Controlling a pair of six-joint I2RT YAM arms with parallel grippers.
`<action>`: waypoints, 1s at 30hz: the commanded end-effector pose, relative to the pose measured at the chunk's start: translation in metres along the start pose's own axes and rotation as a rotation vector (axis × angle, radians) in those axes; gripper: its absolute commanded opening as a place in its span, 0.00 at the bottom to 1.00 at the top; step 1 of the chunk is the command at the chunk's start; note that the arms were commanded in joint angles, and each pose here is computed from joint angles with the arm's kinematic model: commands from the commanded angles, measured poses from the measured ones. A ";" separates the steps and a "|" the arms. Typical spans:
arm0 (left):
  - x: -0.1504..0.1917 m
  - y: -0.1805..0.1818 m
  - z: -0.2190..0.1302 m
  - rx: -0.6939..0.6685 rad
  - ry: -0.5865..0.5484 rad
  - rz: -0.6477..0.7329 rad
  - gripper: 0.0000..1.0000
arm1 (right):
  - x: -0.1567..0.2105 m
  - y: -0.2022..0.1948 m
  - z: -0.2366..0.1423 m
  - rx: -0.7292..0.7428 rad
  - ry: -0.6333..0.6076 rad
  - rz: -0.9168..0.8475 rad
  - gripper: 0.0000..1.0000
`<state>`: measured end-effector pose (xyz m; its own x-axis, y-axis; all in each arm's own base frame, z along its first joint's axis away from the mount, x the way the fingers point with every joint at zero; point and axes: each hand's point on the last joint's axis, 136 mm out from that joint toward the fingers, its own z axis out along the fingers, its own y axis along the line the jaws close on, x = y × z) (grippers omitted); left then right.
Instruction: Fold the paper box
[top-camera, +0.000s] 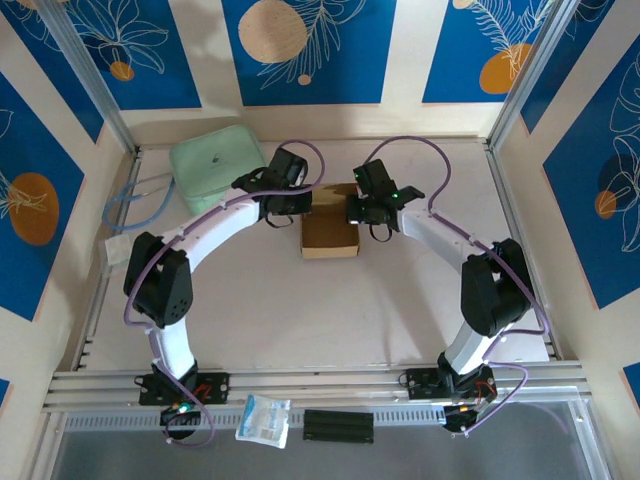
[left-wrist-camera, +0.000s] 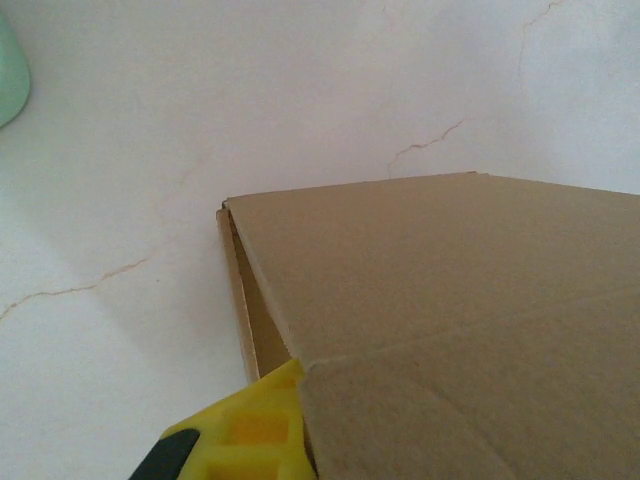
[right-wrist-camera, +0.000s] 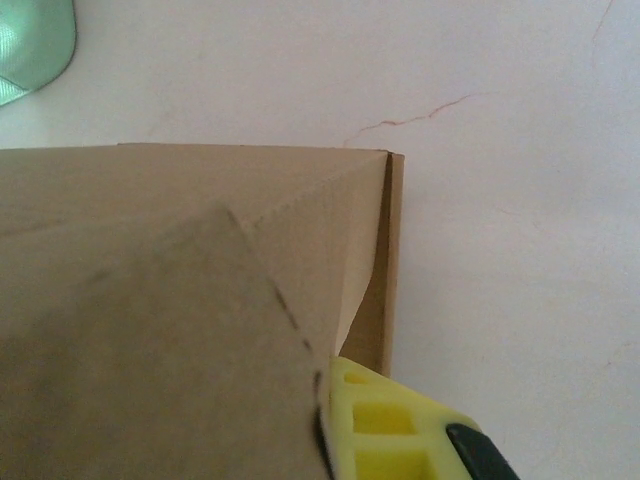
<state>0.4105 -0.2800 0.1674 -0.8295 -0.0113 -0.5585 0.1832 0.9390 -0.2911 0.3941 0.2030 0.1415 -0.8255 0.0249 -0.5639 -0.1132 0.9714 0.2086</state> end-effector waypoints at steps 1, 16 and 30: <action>0.040 -0.016 0.006 0.101 0.133 -0.009 0.07 | 0.035 0.000 0.006 -0.012 0.099 -0.030 0.05; 0.086 -0.009 -0.008 0.118 0.165 -0.029 0.42 | 0.067 -0.002 0.006 0.046 0.100 -0.097 0.12; 0.095 -0.010 -0.083 0.153 0.000 -0.019 0.64 | 0.089 0.008 -0.016 0.041 0.076 -0.163 0.31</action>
<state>0.2906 -0.2641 0.1594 -0.8661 0.0054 -0.4999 0.2345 0.8875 -0.3967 0.3247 0.2086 0.0895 -0.8562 -0.1389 -0.4976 -0.2071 0.9747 0.0843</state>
